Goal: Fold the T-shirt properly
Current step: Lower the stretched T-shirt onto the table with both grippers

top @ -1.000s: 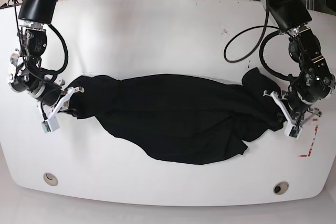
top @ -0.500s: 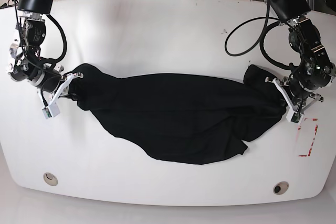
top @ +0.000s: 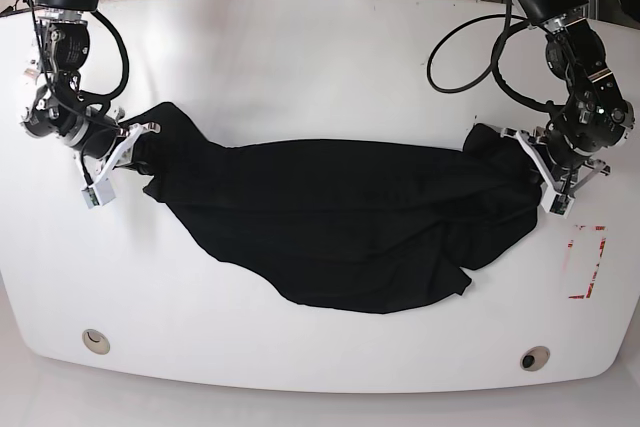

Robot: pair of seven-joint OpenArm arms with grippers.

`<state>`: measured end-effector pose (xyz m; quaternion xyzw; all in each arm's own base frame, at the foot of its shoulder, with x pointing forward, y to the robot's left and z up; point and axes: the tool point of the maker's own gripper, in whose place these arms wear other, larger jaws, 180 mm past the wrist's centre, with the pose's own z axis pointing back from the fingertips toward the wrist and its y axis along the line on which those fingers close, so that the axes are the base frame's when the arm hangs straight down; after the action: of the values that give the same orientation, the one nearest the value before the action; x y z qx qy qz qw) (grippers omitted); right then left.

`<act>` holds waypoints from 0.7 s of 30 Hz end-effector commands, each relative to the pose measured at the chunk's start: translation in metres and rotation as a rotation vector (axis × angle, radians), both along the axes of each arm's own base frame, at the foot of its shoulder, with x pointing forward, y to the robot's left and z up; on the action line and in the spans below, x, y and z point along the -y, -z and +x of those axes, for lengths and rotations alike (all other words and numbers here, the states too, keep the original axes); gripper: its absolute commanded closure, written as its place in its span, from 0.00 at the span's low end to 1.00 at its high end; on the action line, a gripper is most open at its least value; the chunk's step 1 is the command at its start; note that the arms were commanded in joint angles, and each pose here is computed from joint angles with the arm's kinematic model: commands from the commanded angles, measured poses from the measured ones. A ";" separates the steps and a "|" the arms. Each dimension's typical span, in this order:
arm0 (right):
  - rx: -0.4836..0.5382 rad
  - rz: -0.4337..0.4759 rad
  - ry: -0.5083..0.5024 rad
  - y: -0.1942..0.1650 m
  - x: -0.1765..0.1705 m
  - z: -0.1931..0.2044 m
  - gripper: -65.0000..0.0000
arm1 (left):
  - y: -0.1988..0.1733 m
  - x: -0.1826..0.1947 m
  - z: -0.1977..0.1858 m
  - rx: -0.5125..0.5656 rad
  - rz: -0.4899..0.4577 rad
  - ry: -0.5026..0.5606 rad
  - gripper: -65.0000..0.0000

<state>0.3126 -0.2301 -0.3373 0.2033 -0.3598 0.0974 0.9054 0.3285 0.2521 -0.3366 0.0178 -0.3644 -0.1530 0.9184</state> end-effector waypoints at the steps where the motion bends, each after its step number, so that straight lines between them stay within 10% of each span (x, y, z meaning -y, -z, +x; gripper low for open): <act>1: 0.070 0.002 0.003 -0.022 0.006 0.013 1.00 | -0.022 0.003 0.015 0.081 -0.003 0.012 1.00; 21: 0.095 -0.017 0.059 -0.039 0.036 0.044 1.00 | -0.077 0.027 0.038 0.226 0.009 0.016 0.83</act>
<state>0.3455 -0.2585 -0.3174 0.1847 -0.3815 0.0819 0.9020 0.3593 0.2263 -0.2783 0.0333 -0.4371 -0.1536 0.8856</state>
